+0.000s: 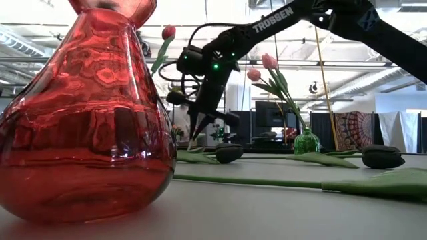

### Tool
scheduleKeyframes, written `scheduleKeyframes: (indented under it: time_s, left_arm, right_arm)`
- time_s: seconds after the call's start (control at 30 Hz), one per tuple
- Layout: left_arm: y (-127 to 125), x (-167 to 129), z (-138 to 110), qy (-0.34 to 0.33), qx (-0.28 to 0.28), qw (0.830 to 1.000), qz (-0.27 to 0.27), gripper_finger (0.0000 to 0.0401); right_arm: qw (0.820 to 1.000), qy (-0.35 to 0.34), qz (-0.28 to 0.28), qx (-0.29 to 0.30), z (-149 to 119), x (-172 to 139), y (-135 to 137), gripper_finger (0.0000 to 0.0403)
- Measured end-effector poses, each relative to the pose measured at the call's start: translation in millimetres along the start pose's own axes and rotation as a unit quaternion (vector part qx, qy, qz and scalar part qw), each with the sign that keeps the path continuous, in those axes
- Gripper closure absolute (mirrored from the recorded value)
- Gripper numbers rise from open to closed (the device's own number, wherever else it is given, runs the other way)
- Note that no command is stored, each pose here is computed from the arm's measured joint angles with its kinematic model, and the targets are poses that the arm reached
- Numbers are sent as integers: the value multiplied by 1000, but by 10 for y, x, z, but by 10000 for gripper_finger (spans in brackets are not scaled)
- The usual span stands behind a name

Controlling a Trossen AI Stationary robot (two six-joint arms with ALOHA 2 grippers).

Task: Sort flowers into vase by color
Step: Put the top red flower into the blue vase

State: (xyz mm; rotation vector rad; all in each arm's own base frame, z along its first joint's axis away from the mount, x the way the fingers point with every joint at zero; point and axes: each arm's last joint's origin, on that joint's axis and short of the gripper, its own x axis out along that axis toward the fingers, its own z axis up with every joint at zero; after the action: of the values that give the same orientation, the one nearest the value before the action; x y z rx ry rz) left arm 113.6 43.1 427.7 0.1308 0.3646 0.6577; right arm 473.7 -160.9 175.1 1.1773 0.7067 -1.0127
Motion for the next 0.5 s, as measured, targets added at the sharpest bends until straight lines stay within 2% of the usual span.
scheduleKeyframes:
  time_s: [0.5]
  left_arm:
    - [0,0,0,0,0,1000,0,292]
  right_arm:
    - [999,-12,-29,-39,103,-226,66,402]
